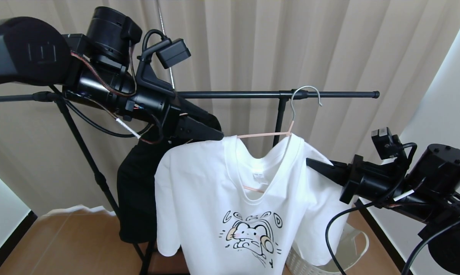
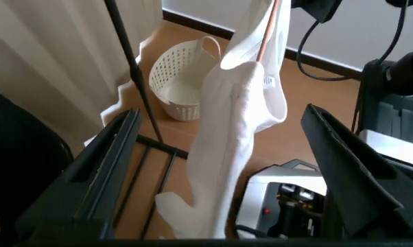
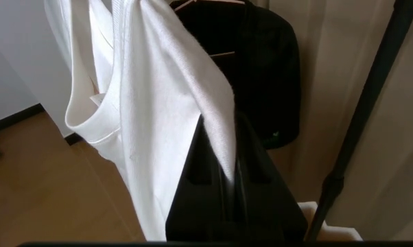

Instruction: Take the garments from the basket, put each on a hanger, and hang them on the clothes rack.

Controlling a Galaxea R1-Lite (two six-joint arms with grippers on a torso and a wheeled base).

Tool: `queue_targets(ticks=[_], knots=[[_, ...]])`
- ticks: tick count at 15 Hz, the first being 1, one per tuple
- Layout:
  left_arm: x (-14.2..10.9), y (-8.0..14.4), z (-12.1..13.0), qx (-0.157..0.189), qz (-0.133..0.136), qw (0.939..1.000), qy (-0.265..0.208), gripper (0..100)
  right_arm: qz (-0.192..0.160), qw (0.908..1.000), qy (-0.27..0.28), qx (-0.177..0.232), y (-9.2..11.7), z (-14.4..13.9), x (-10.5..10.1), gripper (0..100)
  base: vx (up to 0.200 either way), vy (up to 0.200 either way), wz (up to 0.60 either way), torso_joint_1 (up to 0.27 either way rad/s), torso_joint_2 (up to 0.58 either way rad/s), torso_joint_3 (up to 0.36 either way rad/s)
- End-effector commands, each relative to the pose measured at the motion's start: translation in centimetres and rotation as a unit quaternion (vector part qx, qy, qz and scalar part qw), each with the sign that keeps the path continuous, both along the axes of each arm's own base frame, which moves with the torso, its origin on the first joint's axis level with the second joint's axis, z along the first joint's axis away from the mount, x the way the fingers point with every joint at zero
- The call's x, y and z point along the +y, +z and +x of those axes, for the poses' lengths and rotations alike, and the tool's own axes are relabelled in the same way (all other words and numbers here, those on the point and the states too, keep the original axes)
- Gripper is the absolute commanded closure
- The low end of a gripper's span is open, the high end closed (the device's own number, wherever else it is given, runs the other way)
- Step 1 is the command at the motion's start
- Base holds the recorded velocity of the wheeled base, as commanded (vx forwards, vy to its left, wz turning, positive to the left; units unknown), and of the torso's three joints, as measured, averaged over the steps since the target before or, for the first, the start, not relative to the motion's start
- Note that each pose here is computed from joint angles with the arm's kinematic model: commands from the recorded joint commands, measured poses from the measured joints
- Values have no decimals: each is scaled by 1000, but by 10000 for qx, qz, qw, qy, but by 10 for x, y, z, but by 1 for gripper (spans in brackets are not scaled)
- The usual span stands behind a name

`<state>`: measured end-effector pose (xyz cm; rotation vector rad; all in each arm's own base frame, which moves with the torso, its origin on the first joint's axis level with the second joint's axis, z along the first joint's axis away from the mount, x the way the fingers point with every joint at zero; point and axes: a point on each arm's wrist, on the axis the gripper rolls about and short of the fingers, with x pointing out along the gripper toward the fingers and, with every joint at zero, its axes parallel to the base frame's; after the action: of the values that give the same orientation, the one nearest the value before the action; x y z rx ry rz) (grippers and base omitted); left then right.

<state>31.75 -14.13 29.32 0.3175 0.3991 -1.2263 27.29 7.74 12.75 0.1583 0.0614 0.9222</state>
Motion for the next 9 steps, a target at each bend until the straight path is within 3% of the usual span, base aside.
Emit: queue_targets(ticks=[1,3,7,9], knots=[[-18,-4,2,-46,130,9993,-333,0,-16,10000,41,26,-2,0,2,100,0,0,0,0,0,0],[-27,-1,-4,-207,244,9977,-603,0,-16,10000,64,26,-2,0,4,100,0,0,0,0,0,0],[-37,0,-9,-247,522,9968,-556,0,-10,10000,64,3,-1,0,3,100,0,0,0,0,0,0],[-39,-8,-3,-409,885,9945,-378,0,-5,10000,64,-19,0,-1,3,100,0,0,0,0,0,0]])
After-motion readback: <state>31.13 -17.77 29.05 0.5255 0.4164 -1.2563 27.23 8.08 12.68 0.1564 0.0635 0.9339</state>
